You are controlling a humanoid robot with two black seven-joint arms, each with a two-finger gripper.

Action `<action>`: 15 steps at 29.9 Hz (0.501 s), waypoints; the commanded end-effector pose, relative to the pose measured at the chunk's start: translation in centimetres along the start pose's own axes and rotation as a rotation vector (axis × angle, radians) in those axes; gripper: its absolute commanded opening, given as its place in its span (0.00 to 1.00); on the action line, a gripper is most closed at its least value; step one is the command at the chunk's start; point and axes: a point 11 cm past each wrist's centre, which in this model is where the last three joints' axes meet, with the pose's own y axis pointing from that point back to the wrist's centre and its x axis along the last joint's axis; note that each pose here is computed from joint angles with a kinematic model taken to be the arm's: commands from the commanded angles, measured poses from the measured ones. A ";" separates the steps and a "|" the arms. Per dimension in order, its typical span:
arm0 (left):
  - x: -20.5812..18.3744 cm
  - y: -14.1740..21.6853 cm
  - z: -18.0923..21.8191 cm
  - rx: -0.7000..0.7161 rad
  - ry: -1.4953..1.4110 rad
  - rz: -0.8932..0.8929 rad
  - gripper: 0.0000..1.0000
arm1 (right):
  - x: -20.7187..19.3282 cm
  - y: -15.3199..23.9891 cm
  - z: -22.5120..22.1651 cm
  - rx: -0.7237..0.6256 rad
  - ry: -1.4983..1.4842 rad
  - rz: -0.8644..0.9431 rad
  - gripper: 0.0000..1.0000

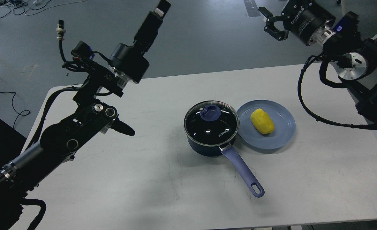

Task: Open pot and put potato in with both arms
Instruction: 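Reach the left gripper to the blue knob of the glass lid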

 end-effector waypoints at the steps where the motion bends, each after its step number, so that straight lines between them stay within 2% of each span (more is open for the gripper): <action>1: -5.7 1.2 0.9 -0.132 -0.307 -0.211 0.98 | 2.2 0.8 -0.6 0.012 0.009 0.077 1.00; 2: -6.9 1.8 0.7 -0.157 -0.371 -0.275 0.98 | 3.0 1.1 -0.8 0.010 0.017 0.106 1.00; 9: -10.1 2.7 -1.4 -0.147 -0.455 -0.409 0.98 | 8.1 3.6 0.6 -0.057 0.038 0.262 1.00; 15: -12.5 4.5 -3.9 -0.117 -0.527 -0.534 0.98 | 9.7 4.9 1.5 -0.073 0.030 0.316 1.00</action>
